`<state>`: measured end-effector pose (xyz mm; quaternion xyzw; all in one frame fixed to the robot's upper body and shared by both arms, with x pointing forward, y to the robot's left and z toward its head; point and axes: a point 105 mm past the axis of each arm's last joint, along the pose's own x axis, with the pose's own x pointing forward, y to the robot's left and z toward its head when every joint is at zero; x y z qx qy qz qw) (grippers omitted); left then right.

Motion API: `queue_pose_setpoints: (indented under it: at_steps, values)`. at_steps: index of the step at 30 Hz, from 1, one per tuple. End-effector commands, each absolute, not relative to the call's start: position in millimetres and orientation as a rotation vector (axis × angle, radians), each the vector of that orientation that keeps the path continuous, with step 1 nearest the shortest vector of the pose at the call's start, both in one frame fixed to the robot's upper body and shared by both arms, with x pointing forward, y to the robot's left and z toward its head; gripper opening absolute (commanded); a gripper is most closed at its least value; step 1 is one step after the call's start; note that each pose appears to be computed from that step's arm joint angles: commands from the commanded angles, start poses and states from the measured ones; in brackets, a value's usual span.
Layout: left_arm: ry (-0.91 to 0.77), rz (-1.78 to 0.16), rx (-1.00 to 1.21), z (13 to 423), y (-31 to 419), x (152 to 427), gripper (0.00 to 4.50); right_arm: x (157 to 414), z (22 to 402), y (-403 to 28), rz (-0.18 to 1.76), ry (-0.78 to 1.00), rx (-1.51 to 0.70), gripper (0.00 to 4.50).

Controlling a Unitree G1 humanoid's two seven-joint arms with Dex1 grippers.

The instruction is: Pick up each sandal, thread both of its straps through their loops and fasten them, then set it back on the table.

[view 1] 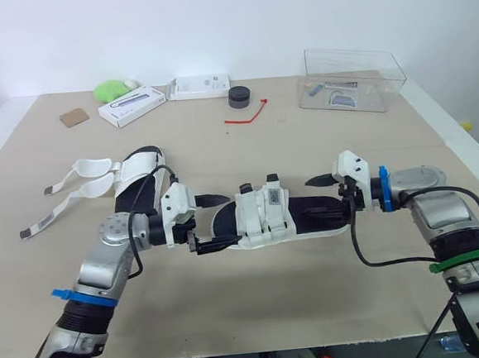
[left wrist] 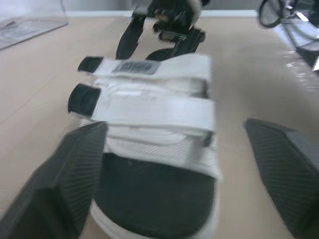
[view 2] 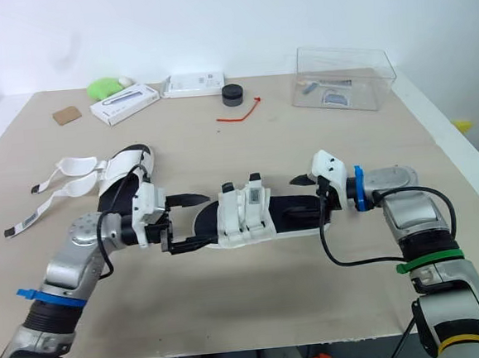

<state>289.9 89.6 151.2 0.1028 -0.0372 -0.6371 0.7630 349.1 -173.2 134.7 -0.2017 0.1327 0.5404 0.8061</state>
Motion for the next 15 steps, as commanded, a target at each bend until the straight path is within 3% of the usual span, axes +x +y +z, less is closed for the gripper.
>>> queue_pose_setpoints:
  at_steps: [1, 7, 10, 15]
  values:
    - [-0.096, -1.432, 0.214, 162, 100, 274, 4.47, 351, 155, -143, 1.203, 0.164, -0.394, 4.50]
    - [-0.087, -1.454, 0.241, 161, 106, 263, 4.47, 358, 150, -121, 1.209, 0.128, -0.364, 4.50]
    - [-0.101, -1.457, 0.250, 164, 106, 261, 4.50, 358, 147, -118, 1.210, 0.144, -0.333, 3.73]
    - [-0.102, -1.482, 0.266, 163, 110, 251, 4.50, 351, 143, -116, 1.225, 0.157, -0.293, 1.23]
